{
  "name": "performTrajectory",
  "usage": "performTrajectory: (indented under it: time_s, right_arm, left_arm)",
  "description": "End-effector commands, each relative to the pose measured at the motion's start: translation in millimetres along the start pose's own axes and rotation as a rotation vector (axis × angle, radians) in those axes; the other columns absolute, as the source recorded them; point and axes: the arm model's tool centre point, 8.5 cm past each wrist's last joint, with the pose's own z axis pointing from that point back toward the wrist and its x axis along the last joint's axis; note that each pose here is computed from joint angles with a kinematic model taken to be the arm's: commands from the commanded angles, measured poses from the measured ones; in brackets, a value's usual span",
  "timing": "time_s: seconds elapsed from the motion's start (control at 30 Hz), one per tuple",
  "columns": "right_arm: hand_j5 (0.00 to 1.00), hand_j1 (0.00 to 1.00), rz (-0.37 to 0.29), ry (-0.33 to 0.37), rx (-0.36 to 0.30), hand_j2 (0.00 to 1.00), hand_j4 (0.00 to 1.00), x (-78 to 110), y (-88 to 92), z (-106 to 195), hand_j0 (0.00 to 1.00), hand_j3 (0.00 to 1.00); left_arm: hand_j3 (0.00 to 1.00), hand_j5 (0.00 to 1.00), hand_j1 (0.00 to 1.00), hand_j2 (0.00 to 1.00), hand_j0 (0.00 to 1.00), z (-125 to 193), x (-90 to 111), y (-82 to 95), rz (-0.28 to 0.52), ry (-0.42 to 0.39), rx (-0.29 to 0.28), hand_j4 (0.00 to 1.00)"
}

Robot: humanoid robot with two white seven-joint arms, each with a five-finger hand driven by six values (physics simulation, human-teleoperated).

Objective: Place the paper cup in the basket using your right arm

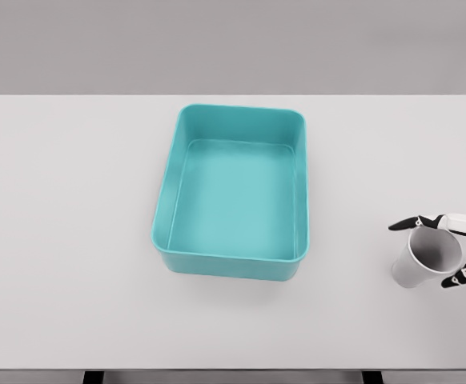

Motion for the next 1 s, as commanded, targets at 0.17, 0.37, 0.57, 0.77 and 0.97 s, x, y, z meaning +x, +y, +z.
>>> performTrajectory:
  time_s: [0.17, 0.37, 0.57, 0.77, 0.97]
  right_arm:
    - [0.82, 0.82, 0.007, 0.002, 0.006, 0.82, 0.82, -0.5, 0.9, 0.0, 0.82, 0.82]
    - [0.81, 0.81, 0.006, 0.01, -0.003, 0.81, 0.81, -2.9, -1.0, 1.5, 0.81, 0.81]
    - [0.81, 0.81, 0.007, 0.008, -0.01, 0.81, 0.81, -3.0, -2.4, 1.2, 0.81, 0.81]
    - [0.77, 0.77, 0.007, 0.009, -0.01, 0.77, 0.77, -3.5, -2.2, 1.0, 0.77, 0.77]
    - [0.75, 0.75, 0.008, 0.007, -0.011, 0.75, 0.75, -3.8, -1.7, -0.5, 0.75, 0.75]
  left_arm:
    - [1.0, 1.0, 1.0, 1.0, 1.0, 0.0, 0.0, 0.0, 0.0, 0.0, 0.0, 1.0]
    - [1.0, 1.0, 1.0, 1.0, 1.0, 0.0, 0.0, 0.0, 0.0, 0.0, 0.0, 1.0]
    - [1.0, 1.0, 1.0, 1.0, 1.0, 0.0, 0.0, 0.0, 0.0, 0.0, 0.0, 1.0]
    - [1.0, 1.0, 1.0, 1.0, 1.0, 0.0, 0.0, 0.0, 0.0, 0.0, 0.0, 1.0]
    - [1.0, 1.0, 1.0, 1.0, 1.0, 0.0, 0.0, 0.0, 0.0, 0.0, 0.0, 1.0]
